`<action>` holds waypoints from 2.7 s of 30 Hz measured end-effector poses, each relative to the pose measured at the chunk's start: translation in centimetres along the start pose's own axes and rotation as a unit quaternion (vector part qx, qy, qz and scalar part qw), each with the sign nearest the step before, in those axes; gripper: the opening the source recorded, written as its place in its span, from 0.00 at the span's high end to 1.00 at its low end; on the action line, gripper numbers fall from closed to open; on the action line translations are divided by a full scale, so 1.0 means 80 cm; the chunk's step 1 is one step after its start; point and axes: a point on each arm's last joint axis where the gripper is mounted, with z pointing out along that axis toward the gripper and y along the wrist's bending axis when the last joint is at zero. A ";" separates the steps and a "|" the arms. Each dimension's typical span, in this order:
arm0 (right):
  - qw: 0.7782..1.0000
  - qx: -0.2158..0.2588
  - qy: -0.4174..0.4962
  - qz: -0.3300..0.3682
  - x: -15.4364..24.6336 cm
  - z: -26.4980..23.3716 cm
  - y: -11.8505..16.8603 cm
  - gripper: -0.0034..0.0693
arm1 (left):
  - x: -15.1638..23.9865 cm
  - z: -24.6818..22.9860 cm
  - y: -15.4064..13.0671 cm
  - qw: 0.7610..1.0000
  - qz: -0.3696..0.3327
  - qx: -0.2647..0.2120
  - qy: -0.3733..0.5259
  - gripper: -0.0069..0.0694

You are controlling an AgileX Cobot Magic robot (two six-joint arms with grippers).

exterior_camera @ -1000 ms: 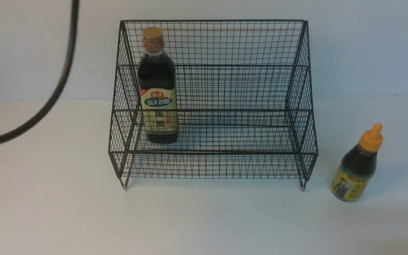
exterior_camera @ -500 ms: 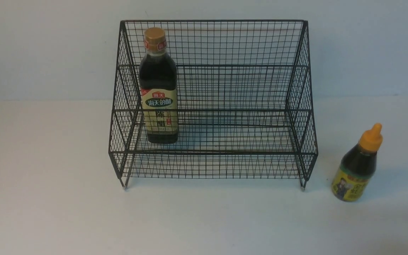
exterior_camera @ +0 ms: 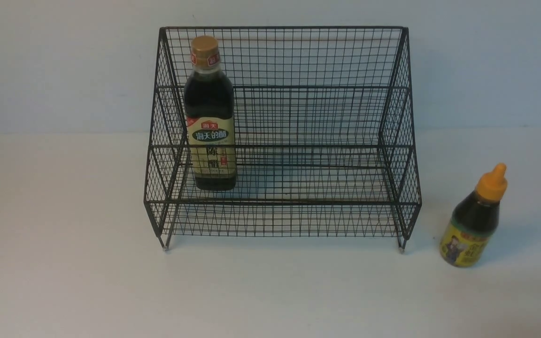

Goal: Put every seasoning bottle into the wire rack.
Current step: Use the right arm to grab the condiment bottle closest to it

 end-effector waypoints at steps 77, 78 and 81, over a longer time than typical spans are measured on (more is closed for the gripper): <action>0.982 -0.008 -0.163 0.094 -0.035 -0.005 -0.001 0.97 | 0.363 0.101 0.065 0.966 -0.011 -0.256 0.039 0.92; 0.978 -0.008 -0.181 0.105 -0.038 -0.007 -0.002 0.97 | 0.363 0.101 0.065 0.966 -0.011 -0.256 0.039 0.92; 0.972 -0.006 -0.210 0.105 -0.045 -0.009 -0.004 0.97 | 0.363 0.101 0.065 0.966 -0.011 -0.256 0.039 0.92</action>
